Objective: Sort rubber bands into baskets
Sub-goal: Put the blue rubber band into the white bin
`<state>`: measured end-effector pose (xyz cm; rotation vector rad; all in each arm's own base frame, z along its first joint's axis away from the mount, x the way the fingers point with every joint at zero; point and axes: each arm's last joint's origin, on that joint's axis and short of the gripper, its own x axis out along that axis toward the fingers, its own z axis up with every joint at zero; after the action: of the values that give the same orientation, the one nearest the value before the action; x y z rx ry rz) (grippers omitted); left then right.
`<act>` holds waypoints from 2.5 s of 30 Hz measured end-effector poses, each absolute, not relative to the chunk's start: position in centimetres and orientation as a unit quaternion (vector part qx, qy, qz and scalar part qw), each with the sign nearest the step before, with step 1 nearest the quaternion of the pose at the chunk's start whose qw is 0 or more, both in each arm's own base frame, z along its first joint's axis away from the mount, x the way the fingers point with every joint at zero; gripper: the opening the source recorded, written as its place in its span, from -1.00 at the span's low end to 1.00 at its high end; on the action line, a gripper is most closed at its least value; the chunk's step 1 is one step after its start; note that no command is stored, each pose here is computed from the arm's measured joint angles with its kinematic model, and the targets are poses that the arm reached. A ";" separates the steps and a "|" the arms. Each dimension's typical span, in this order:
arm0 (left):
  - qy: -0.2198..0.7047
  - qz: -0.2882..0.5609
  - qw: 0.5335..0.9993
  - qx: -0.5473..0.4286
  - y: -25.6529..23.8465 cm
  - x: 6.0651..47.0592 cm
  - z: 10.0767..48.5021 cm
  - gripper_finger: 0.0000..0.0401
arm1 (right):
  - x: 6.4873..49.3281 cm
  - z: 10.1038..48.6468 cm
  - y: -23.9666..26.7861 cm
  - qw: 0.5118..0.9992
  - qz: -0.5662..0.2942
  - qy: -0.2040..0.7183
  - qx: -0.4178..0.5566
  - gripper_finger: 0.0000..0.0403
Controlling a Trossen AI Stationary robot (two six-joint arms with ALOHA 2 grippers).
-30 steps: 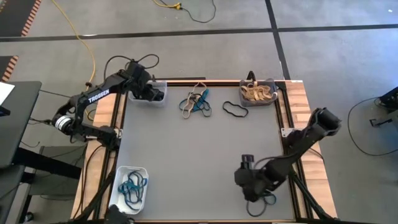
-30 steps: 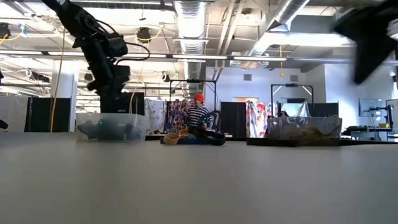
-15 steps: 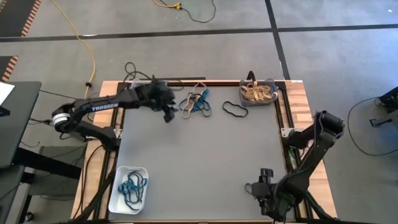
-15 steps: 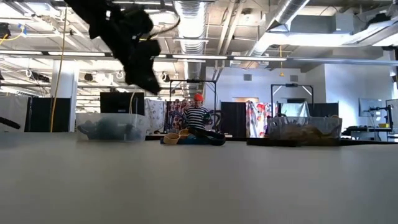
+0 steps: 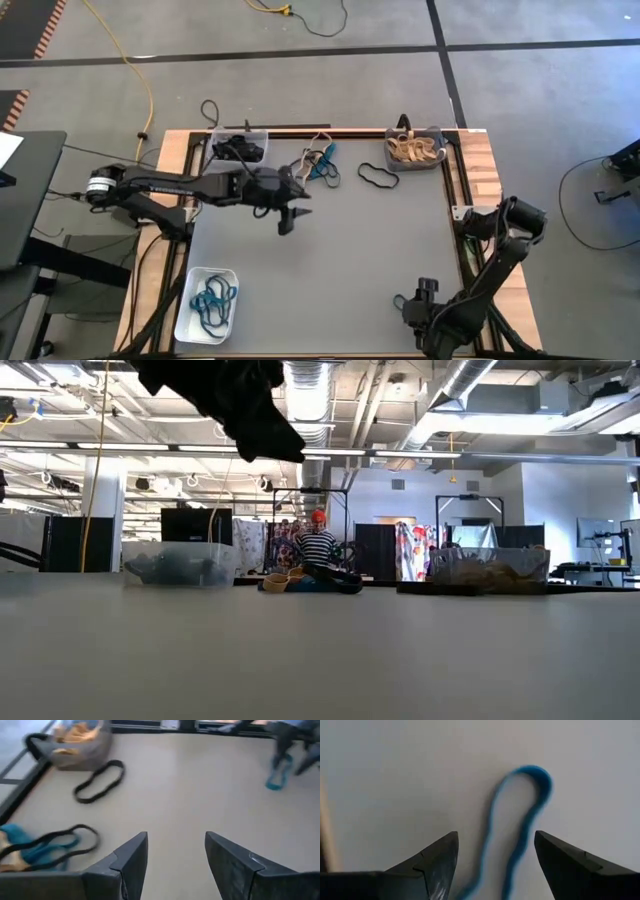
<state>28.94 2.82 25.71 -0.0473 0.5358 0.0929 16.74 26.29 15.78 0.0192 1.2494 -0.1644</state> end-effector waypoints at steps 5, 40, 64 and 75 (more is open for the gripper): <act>0.269 0.017 0.963 -0.017 1.0 30.4 24.3 -0.07 | 16.8 15.0 25.4 0.787 -0.119 0.606 -0.012 0.44; 0.266 -0.087 0.958 0.067 -3.9 34.5 18.3 -0.07 | 21.1 18.2 20.4 0.806 -0.027 0.591 0.018 -0.86; 0.178 -0.103 0.976 0.065 -5.2 35.1 19.3 -0.07 | 29.1 22.2 11.7 0.903 -0.059 0.406 -0.130 -0.86; 0.187 -0.047 0.980 0.052 -5.1 36.2 16.6 -0.07 | 30.3 22.7 10.3 0.911 -0.057 0.381 -0.146 -0.86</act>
<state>36.22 -5.05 16.57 0.1043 0.3762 -0.0952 30.28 10.31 22.68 -0.3018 0.7853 -0.1182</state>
